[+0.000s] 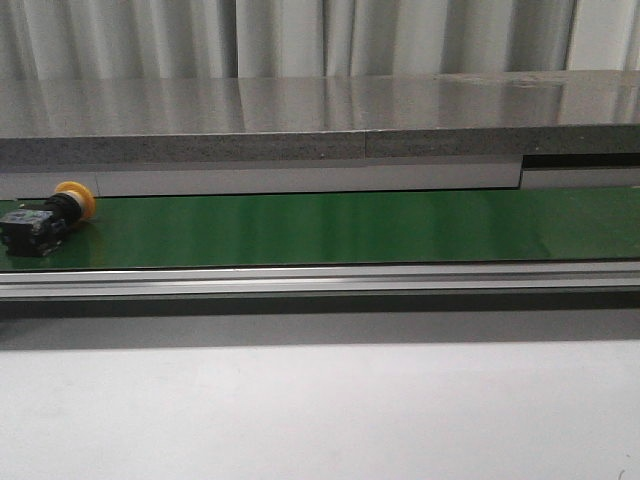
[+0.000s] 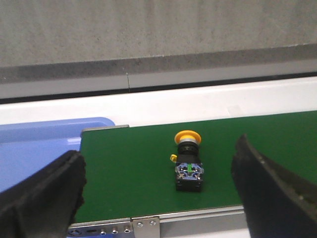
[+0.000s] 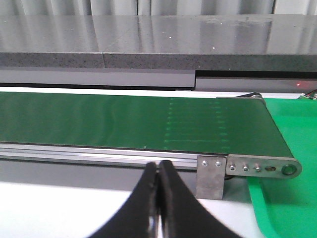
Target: Move button from left to right
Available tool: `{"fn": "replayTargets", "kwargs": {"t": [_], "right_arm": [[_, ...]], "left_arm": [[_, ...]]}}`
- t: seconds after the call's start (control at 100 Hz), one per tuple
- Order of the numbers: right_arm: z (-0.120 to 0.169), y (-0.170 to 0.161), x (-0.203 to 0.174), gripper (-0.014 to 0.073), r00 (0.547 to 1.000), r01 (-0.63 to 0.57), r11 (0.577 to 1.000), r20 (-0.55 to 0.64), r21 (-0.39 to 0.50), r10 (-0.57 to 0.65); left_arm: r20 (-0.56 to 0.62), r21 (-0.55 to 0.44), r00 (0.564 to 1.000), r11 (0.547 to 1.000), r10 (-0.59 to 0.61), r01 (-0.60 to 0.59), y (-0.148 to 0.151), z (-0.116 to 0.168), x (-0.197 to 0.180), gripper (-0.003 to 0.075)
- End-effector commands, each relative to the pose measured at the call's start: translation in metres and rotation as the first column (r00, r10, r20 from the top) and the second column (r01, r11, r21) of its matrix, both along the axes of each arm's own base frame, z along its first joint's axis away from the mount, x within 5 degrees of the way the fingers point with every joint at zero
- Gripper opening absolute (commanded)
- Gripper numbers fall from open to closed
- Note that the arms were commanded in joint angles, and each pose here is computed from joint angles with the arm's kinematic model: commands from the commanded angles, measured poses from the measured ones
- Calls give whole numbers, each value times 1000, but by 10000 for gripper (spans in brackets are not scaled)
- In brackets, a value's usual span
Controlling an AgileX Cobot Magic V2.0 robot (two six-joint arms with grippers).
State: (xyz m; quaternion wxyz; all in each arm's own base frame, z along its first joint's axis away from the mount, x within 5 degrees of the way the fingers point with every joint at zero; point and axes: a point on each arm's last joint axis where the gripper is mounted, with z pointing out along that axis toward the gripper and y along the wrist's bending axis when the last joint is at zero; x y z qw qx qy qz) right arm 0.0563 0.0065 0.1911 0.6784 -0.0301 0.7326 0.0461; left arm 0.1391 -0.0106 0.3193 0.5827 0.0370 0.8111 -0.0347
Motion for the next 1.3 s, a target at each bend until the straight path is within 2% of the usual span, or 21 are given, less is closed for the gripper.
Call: {"fn": "replayTargets", "kwargs": {"t": [0.0, 0.22, 0.38, 0.76, 1.09, 1.18, 1.29], "right_arm": [[13, -1, -2, -67, 994, 4, 1000, 113, 3, -4], [13, -1, -2, -67, 994, 4, 1000, 113, 3, -4], [13, -1, -2, -67, 994, 4, 1000, 113, 3, -4], [13, -1, -2, -67, 994, 4, 1000, 113, 3, -4], [13, -1, -2, -67, 994, 4, 1000, 113, 3, -4], [13, -1, -2, -67, 994, 4, 1000, 113, 3, -4], [13, -1, -2, -67, 994, 4, 1000, 113, 3, -4]], "left_arm": [[171, -13, 985, 1000, 15, -13, 1, 12, -18, 587], [247, -20, 969, 1000, 3, 2, 2, -6, -63, 587], [285, -29, 959, 1000, 3, 5, 2, -22, -78, 587], [228, -28, 974, 1000, 10, -4, 3, -53, -74, 587], [272, -35, 962, 999, 26, -17, 4, -53, -73, 582], [271, -35, 962, 999, 26, -17, 4, -53, -73, 536], [269, -34, 963, 999, 26, -17, 4, -53, -73, 395]]}}
